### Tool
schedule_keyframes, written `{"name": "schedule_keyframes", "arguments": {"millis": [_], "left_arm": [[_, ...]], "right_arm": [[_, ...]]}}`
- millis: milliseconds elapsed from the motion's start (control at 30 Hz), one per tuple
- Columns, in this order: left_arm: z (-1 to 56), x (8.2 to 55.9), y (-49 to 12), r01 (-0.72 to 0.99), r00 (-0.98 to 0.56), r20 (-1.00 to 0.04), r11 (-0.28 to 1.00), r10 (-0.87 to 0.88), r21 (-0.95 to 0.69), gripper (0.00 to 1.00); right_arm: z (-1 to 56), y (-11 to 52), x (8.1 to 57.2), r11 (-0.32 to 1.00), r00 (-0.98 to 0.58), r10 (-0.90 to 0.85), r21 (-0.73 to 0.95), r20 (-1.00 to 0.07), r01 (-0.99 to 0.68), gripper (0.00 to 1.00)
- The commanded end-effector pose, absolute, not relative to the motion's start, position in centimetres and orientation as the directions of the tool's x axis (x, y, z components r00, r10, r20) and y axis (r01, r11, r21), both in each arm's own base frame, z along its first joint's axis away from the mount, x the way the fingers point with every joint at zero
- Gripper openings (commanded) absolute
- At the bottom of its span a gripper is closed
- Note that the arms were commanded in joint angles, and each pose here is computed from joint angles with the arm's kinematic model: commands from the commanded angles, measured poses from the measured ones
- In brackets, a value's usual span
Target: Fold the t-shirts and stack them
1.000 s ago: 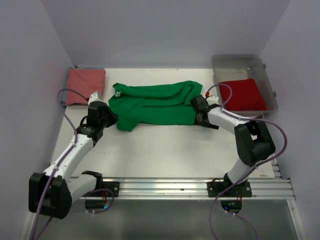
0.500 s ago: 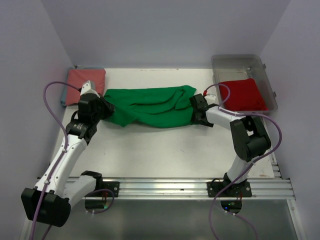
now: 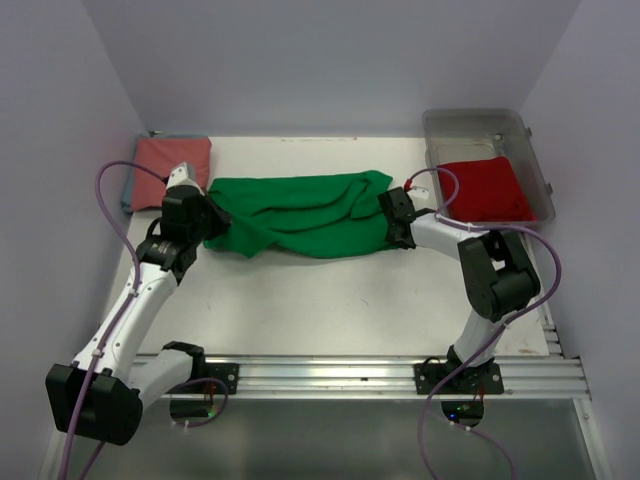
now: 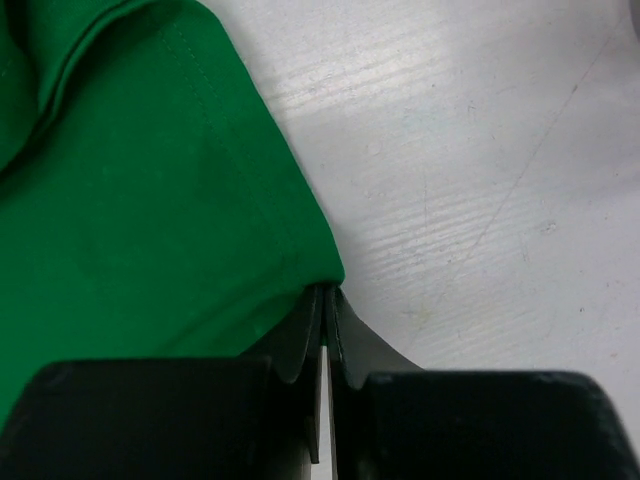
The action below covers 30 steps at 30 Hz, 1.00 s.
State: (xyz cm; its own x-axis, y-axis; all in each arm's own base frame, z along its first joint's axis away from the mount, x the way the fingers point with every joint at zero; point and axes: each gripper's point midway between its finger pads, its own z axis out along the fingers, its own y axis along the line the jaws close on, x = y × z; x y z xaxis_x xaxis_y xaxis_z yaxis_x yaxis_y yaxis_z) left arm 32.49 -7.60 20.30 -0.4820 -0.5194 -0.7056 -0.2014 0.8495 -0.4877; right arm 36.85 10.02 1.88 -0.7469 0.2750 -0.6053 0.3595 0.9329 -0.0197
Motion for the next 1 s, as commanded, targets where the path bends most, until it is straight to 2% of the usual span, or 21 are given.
{"name": "schedule_keyframes", "arguments": {"millis": [0,167,300,400,567,700,767,800,867,933,967], "left_arm": [[21.4,33.0,-7.6,-0.176,-0.459,-0.731,0.859,-0.504,-0.481,0.00],[22.7,32.7,-7.6,-0.150,-0.445,-0.747,0.864,-0.493,-0.481,0.00],[24.4,32.1,-7.3,-0.140,-0.426,-0.766,0.871,-0.482,-0.471,0.00],[25.8,31.6,-6.7,-0.138,-0.394,-0.785,0.875,-0.479,-0.465,0.00],[29.6,30.2,-5.7,-0.113,-0.307,-0.829,0.883,-0.467,-0.455,0.00],[35.4,28.6,-5.5,-0.008,-0.187,-0.882,0.898,-0.433,-0.439,0.00],[38.9,26.5,-5.9,0.093,-0.113,-0.908,0.905,-0.404,-0.414,0.00],[41.9,25.2,-5.9,0.146,-0.047,-0.915,0.904,-0.400,-0.403,0.00],[46.4,21.3,-6.5,0.277,0.072,-0.918,0.892,-0.389,-0.356,0.00],[51.7,16.1,-6.1,0.375,0.232,-0.884,0.876,-0.405,-0.303,0.00],[53.2,14.0,-6.7,0.437,0.262,-0.873,0.857,-0.411,-0.272,0.00]], "right_arm": [[0.6,9.2,35.4,0.923,-0.773,0.279,-0.062,-0.569,0.379,0.00],[4.0,8.3,34.5,0.922,-0.752,0.271,-0.063,-0.601,0.383,0.00],[10.3,7.8,33.4,0.934,-0.681,0.272,0.015,-0.679,0.358,0.00],[13.4,8.3,32.3,0.952,-0.667,0.265,0.078,-0.696,0.297,0.00],[22.0,8.8,30.2,0.964,-0.554,0.265,0.203,-0.789,0.172,0.00],[29.2,8.6,28.2,0.970,-0.432,0.232,0.242,-0.872,0.032,0.00],[33.9,9.2,26.3,0.954,-0.330,0.239,0.284,-0.913,-0.095,0.00],[35.5,10.4,25.0,0.935,-0.304,0.202,0.275,-0.931,-0.222,0.00],[39.5,11.0,22.5,0.895,-0.193,0.212,0.270,-0.958,-0.356,0.00],[43.2,10.3,18.9,0.864,-0.068,0.244,0.248,-0.967,-0.438,0.00],[45.2,9.7,17.4,0.856,-0.014,0.258,0.235,-0.966,-0.459,0.00]]}}
